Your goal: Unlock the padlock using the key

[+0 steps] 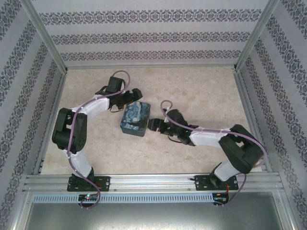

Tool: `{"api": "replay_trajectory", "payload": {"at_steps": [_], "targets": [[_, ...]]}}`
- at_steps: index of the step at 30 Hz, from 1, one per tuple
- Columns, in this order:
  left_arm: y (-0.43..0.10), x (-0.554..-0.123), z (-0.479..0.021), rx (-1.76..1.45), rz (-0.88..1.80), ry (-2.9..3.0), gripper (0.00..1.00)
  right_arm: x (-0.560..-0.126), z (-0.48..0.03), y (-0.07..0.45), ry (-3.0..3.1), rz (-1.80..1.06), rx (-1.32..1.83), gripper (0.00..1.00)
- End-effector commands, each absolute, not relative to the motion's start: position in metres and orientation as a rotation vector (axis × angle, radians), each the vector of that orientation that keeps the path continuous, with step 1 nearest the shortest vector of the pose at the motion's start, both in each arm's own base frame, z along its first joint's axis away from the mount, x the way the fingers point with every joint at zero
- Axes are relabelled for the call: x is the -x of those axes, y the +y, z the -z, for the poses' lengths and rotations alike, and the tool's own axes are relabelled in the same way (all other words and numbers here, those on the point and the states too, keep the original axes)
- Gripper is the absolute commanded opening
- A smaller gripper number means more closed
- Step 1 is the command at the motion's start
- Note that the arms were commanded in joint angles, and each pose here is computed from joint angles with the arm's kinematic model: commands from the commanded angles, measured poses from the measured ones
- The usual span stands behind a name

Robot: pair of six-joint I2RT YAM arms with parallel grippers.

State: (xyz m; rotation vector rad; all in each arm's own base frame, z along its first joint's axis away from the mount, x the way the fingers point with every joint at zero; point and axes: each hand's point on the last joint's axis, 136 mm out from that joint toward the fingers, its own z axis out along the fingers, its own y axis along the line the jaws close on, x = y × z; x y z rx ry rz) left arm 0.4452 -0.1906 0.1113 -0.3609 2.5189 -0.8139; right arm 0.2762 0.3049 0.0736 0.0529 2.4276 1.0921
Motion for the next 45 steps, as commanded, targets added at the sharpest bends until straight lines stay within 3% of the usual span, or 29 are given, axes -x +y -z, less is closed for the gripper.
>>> {"api": "replay_trajectory", "payload": {"at_steps": [1, 9, 20, 26, 31, 39, 45], "targets": [[-0.221, -0.45, -0.128, 0.282, 0.816, 2.524, 1.0, -0.282, -0.08, 0.343, 2.374, -1.107, -0.019, 0.74], [-0.239, -0.456, -0.139, 0.232, 0.814, 2.512, 1.0, -0.271, -0.075, 0.381, 2.395, -1.176, 0.051, 0.72], [-0.212, -0.469, -0.19, 0.285, 0.791, 2.392, 0.99, -0.251, -0.107, 0.339, 2.374, -1.15, 0.102, 0.74], [-0.172, -0.446, -0.222, 0.392, 0.742, 2.319, 0.99, -0.287, -0.131, 0.283, 2.335, -1.134, -0.045, 0.75], [-0.141, -0.408, -0.219, 0.479, 0.62, 2.37, 0.99, -0.326, -0.147, 0.26, 2.346, -1.072, -0.072, 0.76], [-0.122, -0.347, -0.178, 0.61, 0.599, 2.46, 0.99, -0.384, -0.156, 0.263, 2.354, -1.125, -0.132, 0.74], [-0.119, -0.331, -0.145, 0.671, 0.62, 2.465, 0.99, -0.407, -0.142, 0.273, 2.391, -1.13, -0.163, 0.73]]}}
